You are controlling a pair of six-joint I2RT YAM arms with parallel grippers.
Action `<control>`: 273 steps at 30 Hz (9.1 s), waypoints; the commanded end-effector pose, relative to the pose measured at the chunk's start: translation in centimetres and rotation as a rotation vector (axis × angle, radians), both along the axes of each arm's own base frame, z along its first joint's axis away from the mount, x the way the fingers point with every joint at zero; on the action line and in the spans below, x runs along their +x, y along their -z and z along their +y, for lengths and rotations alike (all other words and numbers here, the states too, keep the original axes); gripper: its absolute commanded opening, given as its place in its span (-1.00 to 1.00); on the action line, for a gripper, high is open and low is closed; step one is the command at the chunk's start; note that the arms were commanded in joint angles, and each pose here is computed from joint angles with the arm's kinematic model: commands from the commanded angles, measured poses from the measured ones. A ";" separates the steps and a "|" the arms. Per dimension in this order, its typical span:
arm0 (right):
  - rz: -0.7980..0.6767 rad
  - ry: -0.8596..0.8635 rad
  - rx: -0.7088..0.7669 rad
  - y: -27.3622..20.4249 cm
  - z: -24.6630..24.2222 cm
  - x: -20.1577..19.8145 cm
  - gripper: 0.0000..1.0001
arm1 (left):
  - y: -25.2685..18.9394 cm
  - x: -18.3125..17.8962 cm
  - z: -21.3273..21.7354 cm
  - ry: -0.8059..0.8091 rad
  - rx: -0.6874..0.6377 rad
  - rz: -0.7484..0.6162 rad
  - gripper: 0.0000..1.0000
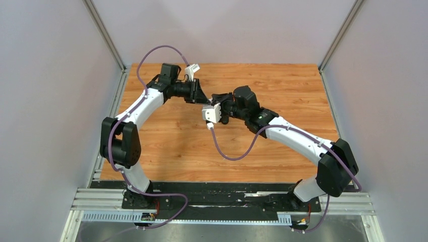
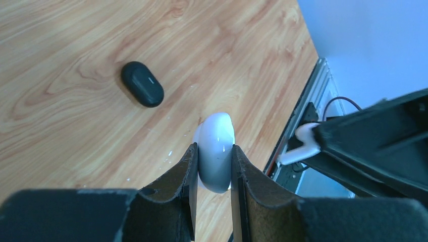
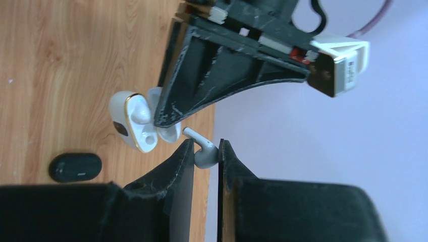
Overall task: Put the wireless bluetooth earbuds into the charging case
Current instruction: Place the earbud in the charging case, then adjust the earbud with the charging case.
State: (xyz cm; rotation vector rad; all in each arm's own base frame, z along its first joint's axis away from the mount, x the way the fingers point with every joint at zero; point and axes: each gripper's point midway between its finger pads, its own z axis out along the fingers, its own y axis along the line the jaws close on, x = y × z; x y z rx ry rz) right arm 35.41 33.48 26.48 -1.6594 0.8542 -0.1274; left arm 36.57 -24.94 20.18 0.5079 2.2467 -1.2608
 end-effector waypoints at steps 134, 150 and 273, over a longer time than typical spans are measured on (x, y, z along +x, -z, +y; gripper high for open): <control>0.259 0.317 -0.165 2.8 -1.0 2.4 -0.62 | -3.4 1.4 -1.7 -0.013 -0.122 -0.005 -1.00; 0.291 0.293 -0.178 2.1 -0.4 1.9 -0.61 | -3.1 1.9 -1.7 -0.023 -0.124 0.002 -1.00; 0.983 -0.008 -0.058 3.4 -1.4 -3.0 0.06 | -4.4 -4.2 -1.6 0.307 -0.168 -0.207 -1.00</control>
